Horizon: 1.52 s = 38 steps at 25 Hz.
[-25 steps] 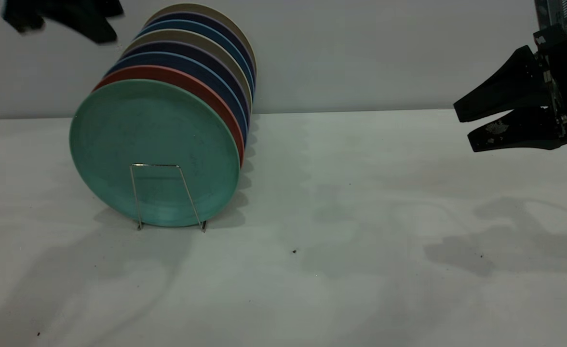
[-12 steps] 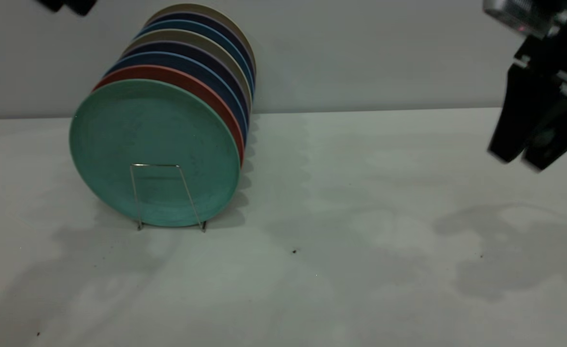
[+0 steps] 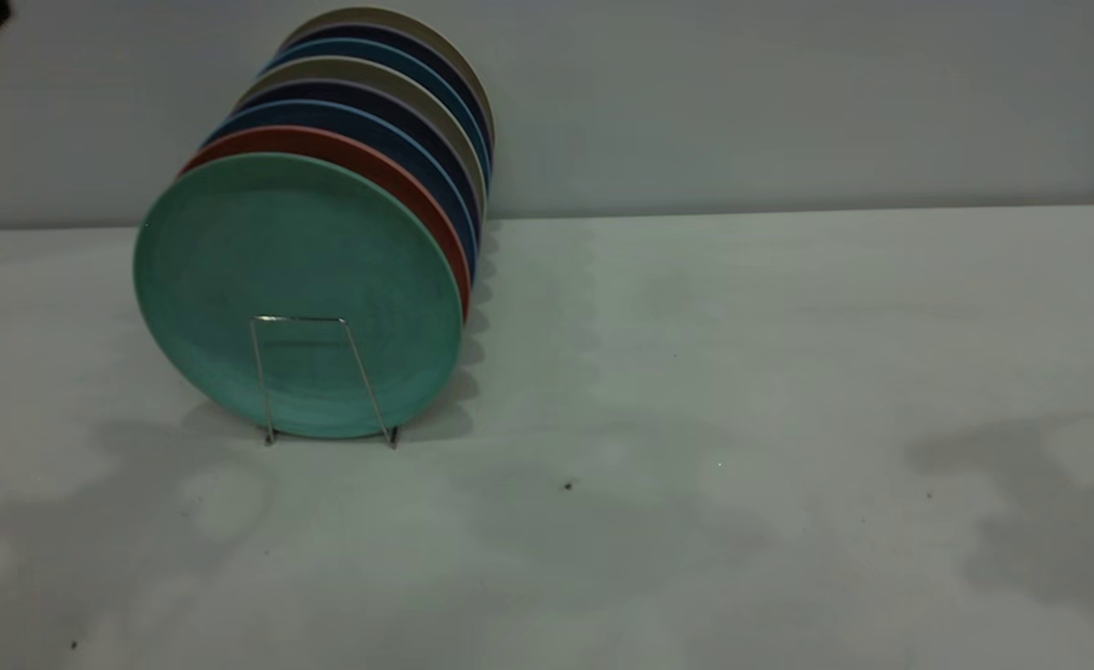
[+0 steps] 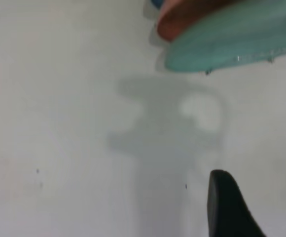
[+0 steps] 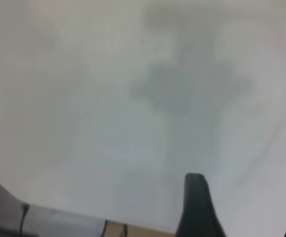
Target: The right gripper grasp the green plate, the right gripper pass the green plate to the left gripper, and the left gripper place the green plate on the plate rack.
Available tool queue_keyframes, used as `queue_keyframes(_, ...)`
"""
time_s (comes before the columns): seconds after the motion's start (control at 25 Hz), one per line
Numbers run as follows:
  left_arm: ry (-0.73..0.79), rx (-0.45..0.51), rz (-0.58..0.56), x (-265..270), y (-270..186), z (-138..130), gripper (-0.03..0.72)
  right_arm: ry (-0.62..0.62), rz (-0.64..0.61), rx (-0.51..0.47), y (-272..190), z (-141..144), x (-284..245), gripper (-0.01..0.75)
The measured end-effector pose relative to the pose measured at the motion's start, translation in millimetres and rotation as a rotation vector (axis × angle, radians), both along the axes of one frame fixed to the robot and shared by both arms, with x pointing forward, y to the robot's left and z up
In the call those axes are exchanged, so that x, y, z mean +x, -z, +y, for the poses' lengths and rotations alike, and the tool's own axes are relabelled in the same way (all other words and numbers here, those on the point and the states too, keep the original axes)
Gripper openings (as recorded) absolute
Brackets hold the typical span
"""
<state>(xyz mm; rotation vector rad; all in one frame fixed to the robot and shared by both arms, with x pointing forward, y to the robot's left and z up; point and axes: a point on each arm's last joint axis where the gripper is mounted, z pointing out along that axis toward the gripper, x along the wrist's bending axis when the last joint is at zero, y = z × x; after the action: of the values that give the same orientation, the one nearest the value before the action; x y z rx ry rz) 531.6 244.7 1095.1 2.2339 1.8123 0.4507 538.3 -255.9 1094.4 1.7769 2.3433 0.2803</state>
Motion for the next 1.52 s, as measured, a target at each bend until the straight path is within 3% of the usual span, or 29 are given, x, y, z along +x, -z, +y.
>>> queue_keyframes(0.2,-0.011,-0.01,-0.02,-45,-2,10,0.347,0.003,-0.166,0.044,-50,-4,-43,0.546)
queue_keyframes(0.36,-0.017,-0.021,-0.054,-85,0,19,0.364,0.001,-0.21,0.079,-58,-9,-89,0.546)
queue_keyframes(0.72,-0.066,-0.071,-0.167,-175,6,39,0.51,-0.04,-0.275,0.104,-32,-19,-184,0.546)
queue_keyframes(1.12,-0.092,-0.128,-0.332,-249,26,56,0.518,-0.085,-0.36,0.129,28,-27,-258,0.546)
queue_keyframes(1.52,-0.093,-0.149,-0.421,-278,49,63,0.518,-0.08,-0.503,0.135,55,-31,-277,0.546)
